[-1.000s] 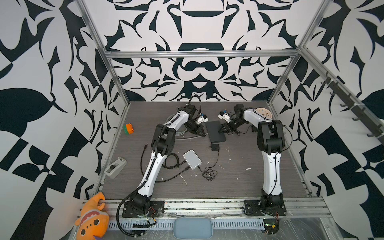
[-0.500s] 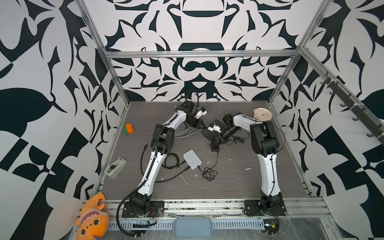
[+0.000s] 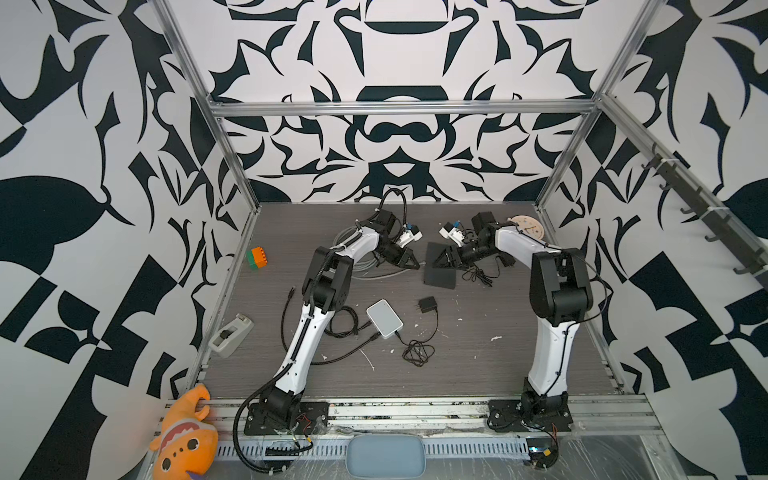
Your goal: Insert the plug into the switch port
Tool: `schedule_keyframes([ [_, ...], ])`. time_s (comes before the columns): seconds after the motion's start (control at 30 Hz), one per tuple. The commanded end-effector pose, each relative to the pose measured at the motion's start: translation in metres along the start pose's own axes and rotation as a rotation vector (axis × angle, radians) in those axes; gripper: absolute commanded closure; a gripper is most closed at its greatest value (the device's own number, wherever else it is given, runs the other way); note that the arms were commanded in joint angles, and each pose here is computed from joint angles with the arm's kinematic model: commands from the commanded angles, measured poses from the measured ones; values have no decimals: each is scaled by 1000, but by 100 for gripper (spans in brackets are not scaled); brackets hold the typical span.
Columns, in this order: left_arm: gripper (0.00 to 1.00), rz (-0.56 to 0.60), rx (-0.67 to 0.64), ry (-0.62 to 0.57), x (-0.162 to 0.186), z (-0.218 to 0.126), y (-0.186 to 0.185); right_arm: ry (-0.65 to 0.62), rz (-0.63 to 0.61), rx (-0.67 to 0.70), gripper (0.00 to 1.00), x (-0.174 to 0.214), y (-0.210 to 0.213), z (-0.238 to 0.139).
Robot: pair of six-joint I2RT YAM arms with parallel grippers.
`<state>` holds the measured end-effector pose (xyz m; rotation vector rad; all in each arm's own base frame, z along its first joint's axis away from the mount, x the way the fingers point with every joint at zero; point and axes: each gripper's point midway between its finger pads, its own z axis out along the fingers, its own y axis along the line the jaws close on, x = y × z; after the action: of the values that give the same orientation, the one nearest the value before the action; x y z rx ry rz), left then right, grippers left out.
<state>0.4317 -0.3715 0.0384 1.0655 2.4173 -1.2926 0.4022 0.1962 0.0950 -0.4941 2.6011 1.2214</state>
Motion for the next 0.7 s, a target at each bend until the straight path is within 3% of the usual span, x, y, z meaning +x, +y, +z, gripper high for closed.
schedule_keyframes([
  [0.0,75,42,-24,-48,-20,-24,-16,-74,34,101,42,-14,0,-6],
  [0.17,62,45,-61,-56,-19,-27,-15,-110,67,199,42,-18,-15,-16],
  [0.67,61,25,-106,27,-7,8,1,-172,156,358,41,-11,-64,-25],
])
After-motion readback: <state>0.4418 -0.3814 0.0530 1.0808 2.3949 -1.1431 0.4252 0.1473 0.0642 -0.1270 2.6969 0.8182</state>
